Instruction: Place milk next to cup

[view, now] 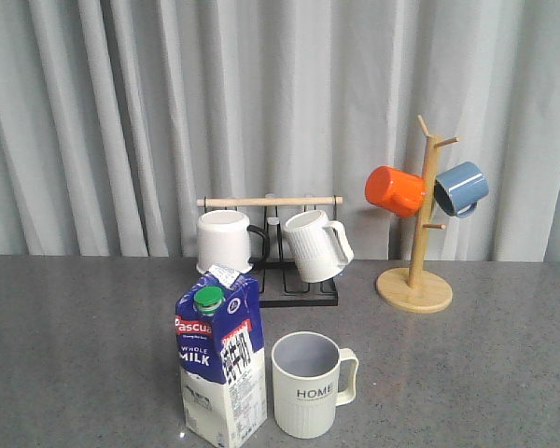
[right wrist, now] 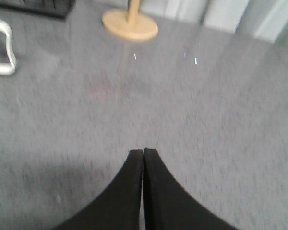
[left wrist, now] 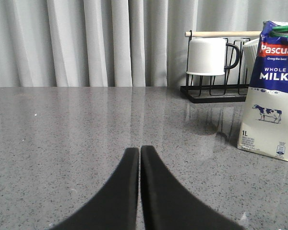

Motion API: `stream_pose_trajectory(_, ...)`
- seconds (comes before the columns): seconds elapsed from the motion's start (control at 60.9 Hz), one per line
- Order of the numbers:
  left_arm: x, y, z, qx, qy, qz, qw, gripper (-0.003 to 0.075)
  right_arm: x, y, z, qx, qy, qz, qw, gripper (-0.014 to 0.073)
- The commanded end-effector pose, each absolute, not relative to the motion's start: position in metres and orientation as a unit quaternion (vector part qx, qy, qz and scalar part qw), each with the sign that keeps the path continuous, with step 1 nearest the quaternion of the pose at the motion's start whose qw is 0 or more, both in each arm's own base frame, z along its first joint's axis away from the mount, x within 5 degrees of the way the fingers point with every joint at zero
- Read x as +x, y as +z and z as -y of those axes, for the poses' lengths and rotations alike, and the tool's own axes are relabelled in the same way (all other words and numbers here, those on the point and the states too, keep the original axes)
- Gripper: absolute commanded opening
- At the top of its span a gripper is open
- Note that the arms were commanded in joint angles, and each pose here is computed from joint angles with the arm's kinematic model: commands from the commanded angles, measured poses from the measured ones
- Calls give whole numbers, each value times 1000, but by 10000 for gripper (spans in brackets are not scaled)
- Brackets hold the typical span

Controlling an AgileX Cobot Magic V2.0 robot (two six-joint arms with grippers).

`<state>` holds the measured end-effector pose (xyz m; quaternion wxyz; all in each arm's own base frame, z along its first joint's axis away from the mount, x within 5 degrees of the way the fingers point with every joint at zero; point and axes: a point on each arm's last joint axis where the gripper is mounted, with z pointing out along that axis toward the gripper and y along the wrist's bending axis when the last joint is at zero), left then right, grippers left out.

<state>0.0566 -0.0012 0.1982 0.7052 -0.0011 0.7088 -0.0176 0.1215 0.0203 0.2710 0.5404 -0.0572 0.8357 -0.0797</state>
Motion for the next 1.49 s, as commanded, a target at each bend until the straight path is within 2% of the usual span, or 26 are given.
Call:
stream_pose_trajectory(0.0, 56, 198, 1, -5, -23, -687, 726, -7, 117, 275, -19, -82, -89, -846, 520, -5)
stream_pose_trajectory(0.115, 56, 198, 1, -5, -23, -687, 726, -7, 110, 278, -18, -108, -66, -840, 528, -5)
stream_pose_trajectory(0.328, 56, 198, 1, -5, -23, -687, 726, -7, 95, 293, -6, -65, -25, -800, 596, -5)
stream_pose_trajectory(0.46, 56, 198, 1, -5, -23, -687, 726, -7, 88, 298, -7, -87, -27, -746, 660, -5)
stream_pose_trajectory(0.69, 56, 198, 1, -5, -23, -687, 726, -7, 69, 262, -3, -41, -4, -698, 715, -5)
stream_pose_trajectory(1.002, 56, 198, 1, -5, -23, -687, 726, -7, 53, 225, 2, 15, -8, -668, 744, -5)
stream_pose_trajectory(1.149, 56, 198, 1, -5, -23, -689, 725, -7, 55, 210, 1, 15, -5, -650, 760, -5)
stream_pose_trajectory(1.478, 56, 198, 1, -5, -23, -689, 725, -7, 55, 208, 1, 17, -5, -655, 755, -5)
